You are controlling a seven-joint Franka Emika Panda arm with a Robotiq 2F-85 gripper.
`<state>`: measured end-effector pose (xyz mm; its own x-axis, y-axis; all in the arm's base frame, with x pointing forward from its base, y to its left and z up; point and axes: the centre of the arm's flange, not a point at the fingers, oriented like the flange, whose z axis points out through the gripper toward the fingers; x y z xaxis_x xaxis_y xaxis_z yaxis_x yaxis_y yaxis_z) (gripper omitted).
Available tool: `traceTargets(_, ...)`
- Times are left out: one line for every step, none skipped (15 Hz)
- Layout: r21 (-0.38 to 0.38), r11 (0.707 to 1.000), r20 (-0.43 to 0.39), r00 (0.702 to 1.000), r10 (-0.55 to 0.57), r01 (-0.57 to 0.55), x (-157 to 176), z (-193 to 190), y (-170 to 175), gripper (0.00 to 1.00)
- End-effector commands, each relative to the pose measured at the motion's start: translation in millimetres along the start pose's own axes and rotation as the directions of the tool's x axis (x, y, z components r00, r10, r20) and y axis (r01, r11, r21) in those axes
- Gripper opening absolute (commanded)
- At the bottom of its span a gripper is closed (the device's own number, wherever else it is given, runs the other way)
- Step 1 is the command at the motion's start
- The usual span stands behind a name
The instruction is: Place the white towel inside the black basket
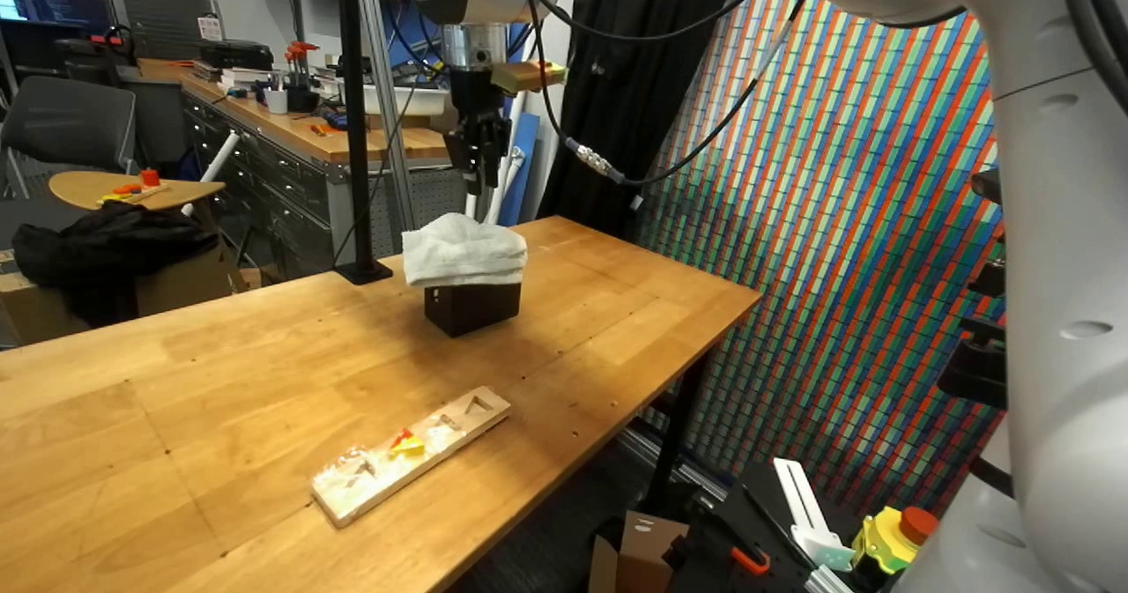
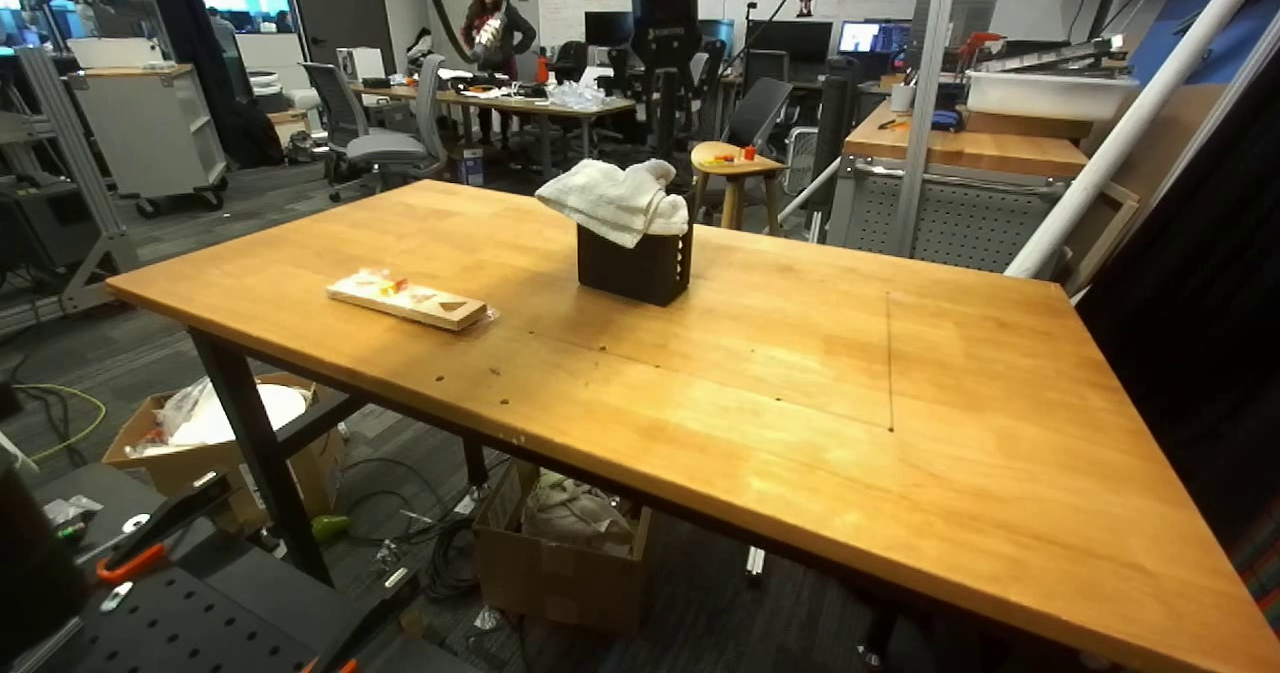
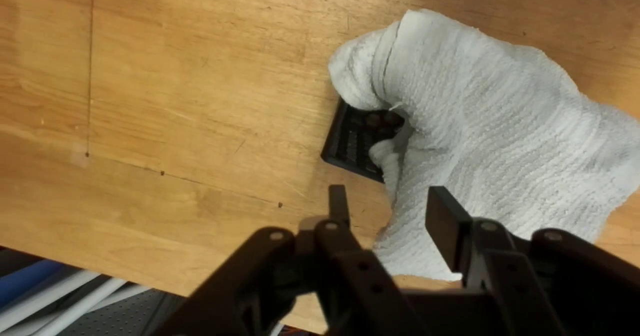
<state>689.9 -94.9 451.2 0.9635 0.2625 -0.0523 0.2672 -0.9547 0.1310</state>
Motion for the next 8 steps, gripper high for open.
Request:
traceTargets(-0.014, 1.0, -0.015, 1.0, -0.01, 0.01, 3, -15, 0, 0.15)
traceTargets(-0.011, 1.0, -0.017, 1.0, -0.01, 0.01, 3, -15, -1, 0.06)
traceTargets(-0.008, 1.0, -0.019, 1.0, -0.011, 0.01, 2, -12, -2, 0.02)
traceTargets(-0.004, 1.0, -0.019, 1.0, -0.01, 0.01, 1, -10, -3, 0.0)
traceTargets(0.003, 1.0, -0.019, 1.0, -0.007, 0.008, 0, -7, -3, 0.0)
traceTargets(0.011, 1.0, -0.019, 1.0, -0.005, 0.005, 0, -3, -4, 0.0)
traceTargets(0.023, 1.0, -0.018, 1.0, -0.001, 0.002, 1, 1, -5, 0.0)
traceTargets(0.033, 0.999, -0.015, 1.0, -0.001, 0.002, 1, 5, -6, 0.01)
